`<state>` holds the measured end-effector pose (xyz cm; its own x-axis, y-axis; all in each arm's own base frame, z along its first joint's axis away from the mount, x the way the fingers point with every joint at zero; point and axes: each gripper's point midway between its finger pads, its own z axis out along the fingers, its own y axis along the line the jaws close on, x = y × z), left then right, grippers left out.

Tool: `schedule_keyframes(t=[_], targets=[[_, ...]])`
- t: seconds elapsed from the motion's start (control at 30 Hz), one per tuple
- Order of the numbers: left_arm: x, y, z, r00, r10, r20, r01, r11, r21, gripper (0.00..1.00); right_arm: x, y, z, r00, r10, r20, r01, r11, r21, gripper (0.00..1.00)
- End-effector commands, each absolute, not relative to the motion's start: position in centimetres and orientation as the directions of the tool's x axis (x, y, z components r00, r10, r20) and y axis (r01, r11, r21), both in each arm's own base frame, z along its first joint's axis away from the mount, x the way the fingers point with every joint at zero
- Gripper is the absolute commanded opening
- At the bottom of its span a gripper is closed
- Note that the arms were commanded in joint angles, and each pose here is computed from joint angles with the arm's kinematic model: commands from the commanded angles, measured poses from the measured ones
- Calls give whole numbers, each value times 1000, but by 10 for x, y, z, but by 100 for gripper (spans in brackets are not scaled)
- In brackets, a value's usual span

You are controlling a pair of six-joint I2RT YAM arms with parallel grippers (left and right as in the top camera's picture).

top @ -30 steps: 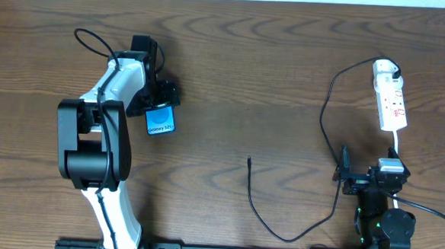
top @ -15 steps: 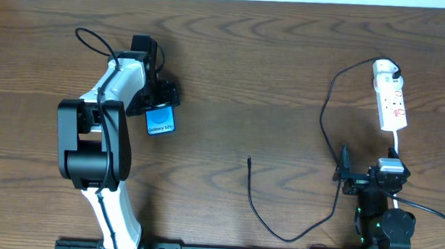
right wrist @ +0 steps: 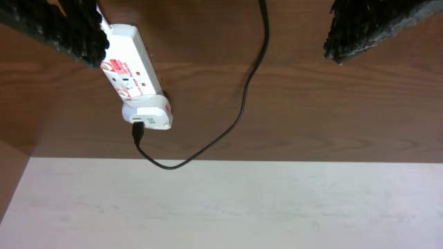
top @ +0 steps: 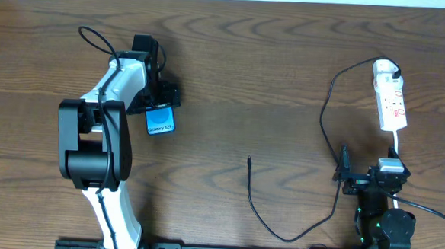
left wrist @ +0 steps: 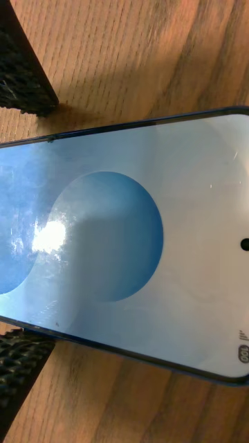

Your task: Plug charger to phone and switch on socket

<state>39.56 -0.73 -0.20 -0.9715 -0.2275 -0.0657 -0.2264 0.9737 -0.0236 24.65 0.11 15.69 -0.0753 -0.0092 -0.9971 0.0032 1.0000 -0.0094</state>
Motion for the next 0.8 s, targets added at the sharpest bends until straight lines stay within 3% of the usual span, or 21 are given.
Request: schedule_keyframes(t=[0.0, 0.77], targets=[[387, -10, -12, -979, -204, -29, -203, 979, -22, 98, 246, 0, 157, -72, 1, -997, 10, 1000, 0, 99], [378, -10, -28, -979, -204, -27, -203, 979, -22, 98, 246, 0, 157, -72, 1, -997, 10, 1000, 0, 99]])
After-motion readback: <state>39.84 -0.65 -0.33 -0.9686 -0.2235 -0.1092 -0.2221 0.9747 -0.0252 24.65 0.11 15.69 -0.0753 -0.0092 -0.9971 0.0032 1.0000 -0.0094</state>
